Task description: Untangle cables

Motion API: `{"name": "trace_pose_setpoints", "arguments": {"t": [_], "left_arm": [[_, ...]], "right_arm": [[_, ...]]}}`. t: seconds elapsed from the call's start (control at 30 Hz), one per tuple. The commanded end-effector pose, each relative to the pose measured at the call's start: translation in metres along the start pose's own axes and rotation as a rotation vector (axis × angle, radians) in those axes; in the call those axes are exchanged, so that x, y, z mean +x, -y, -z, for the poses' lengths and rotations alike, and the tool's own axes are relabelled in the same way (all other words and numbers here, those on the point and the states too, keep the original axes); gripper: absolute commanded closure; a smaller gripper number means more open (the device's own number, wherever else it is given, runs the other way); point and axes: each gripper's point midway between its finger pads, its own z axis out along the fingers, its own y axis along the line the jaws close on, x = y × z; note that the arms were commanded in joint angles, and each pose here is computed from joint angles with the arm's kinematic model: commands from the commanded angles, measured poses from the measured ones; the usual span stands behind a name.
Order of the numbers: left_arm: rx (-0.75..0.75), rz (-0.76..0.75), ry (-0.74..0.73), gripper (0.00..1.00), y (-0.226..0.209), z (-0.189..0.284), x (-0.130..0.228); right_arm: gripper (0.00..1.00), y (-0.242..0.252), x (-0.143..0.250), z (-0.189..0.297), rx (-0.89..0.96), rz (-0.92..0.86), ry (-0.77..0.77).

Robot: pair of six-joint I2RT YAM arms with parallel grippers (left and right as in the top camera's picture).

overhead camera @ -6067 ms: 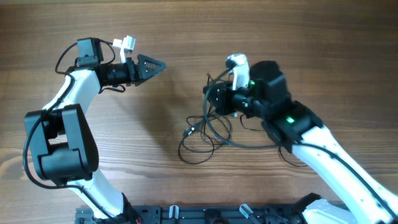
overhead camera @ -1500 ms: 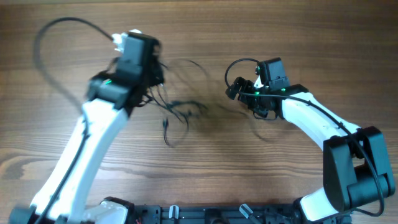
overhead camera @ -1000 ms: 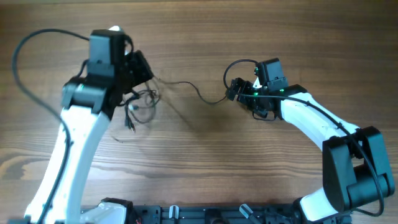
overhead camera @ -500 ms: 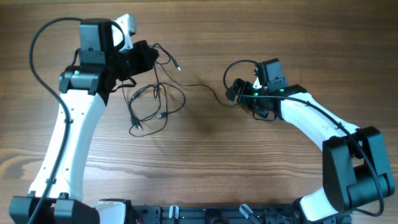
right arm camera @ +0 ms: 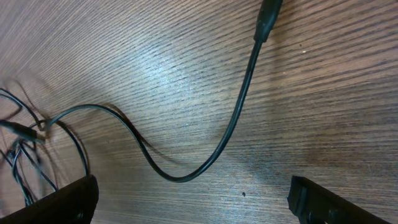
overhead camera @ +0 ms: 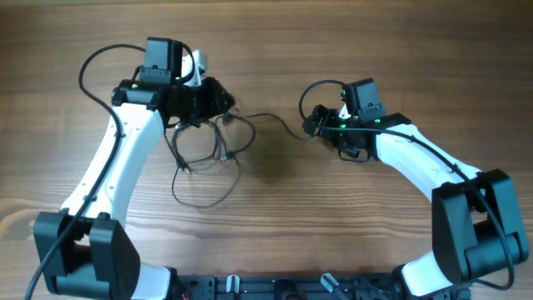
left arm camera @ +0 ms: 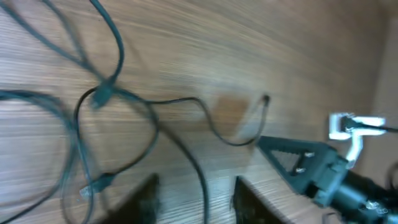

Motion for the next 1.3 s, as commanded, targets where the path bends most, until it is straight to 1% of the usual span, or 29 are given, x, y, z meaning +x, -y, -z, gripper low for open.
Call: {"name": "trace_pose_setpoints", "arguments": {"t": [0.0, 0.03, 0.13, 0.2, 0.27, 0.33, 0.37, 0.4, 0.43, 0.47, 0.53, 0.63, 0.7, 0.77, 0.8, 0.83, 0.9, 0.97, 1.0, 1.07, 1.1, 1.17, 1.27], "left_arm": [[0.147, -0.031, 0.035, 0.22, 0.027, 0.016, -0.014], [0.150, -0.033, 0.066, 0.09, 0.027, 0.022, -0.024], [0.097, -0.018, 0.117, 0.07, 0.012, 0.026, -0.037], [-0.016, 0.019, 0.148, 0.07, -0.011, 0.027, -0.041], [-0.157, 0.088, 0.170, 0.08, -0.038, 0.028, -0.041], [-0.251, 0.106, 0.171, 0.14, -0.056, 0.028, -0.038], [-0.281, 0.113, 0.168, 0.16, -0.062, 0.027, -0.037], [-0.304, 0.118, 0.163, 0.21, -0.067, 0.025, -0.036], [-0.315, 0.120, 0.160, 0.29, -0.071, 0.023, -0.036], [-0.324, 0.124, 0.154, 0.36, -0.074, 0.019, -0.036], [-0.330, 0.128, 0.149, 0.46, -0.079, 0.011, -0.039], [-0.371, 0.137, 0.165, 0.63, -0.094, 0.003, -0.046], [-0.423, 0.153, 0.178, 0.63, -0.110, 0.002, -0.050], [-0.484, 0.174, 0.187, 0.64, -0.129, 0.003, -0.053], [-0.502, 0.185, 0.186, 0.64, -0.137, 0.003, -0.053], [-0.513, 0.199, 0.183, 0.64, -0.144, 0.002, -0.054], [-0.529, 0.227, 0.172, 0.64, -0.158, 0.001, -0.053], [-0.550, 0.262, 0.151, 0.64, -0.174, 0.001, -0.050], [-0.560, 0.281, 0.138, 0.64, -0.181, 0.002, -0.047], [-0.582, 0.324, 0.110, 0.64, -0.194, 0.009, -0.039], [-0.588, 0.349, 0.096, 0.62, -0.201, 0.013, -0.035], [-0.560, 0.416, 0.073, 0.54, -0.211, 0.020, -0.028], [-0.531, 0.537, 0.118, 0.52, -0.227, 0.025, -0.030]], "right_arm": [[0.00, 0.008, 0.003, -0.005, 0.033, 0.005, -0.003], [0.00, 0.009, 0.003, -0.005, 0.034, 0.004, -0.004], [0.00, 0.010, 0.002, -0.005, 0.043, 0.005, 0.004], [0.00, 0.010, 0.002, -0.005, 0.044, 0.004, 0.006], [0.00, 0.011, 0.003, -0.005, 0.045, 0.004, 0.001], [0.01, 0.009, 0.003, -0.005, 0.040, 0.005, -0.002], [0.03, 0.008, 0.003, -0.005, 0.040, 0.009, 0.003], [0.03, 0.006, 0.004, -0.006, 0.035, 0.016, 0.003], [0.04, 0.003, 0.005, -0.006, 0.027, 0.027, -0.001], [0.04, -0.007, 0.004, -0.004, -0.002, 0.061, -0.009], [0.07, -0.030, 0.002, 0.004, -0.062, 0.124, -0.030], [0.09, -0.061, -0.003, 0.023, -0.095, 0.179, -0.057], [0.12, -0.086, -0.006, 0.040, -0.102, 0.232, -0.063], [0.23, -0.109, -0.006, 0.052, -0.125, 0.278, -0.058], [0.28, -0.119, -0.005, 0.054, -0.142, 0.296, -0.051], [0.30, -0.128, -0.002, 0.054, -0.160, 0.308, -0.044], [0.30, -0.143, 0.005, 0.051, -0.181, 0.320, -0.032], [0.32, -0.149, 0.013, 0.041, -0.152, 0.309, -0.011], [0.34, -0.151, 0.016, 0.036, -0.144, 0.312, -0.007], [0.35, -0.164, 0.030, 0.023, -0.155, 0.350, -0.011], [0.35, -0.171, 0.037, 0.017, -0.165, 0.370, -0.016], [0.35, -0.183, 0.050, 0.002, -0.173, 0.412, -0.002], [0.35, -0.192, 0.060, -0.019, -0.157, 0.455, 0.039]]}}
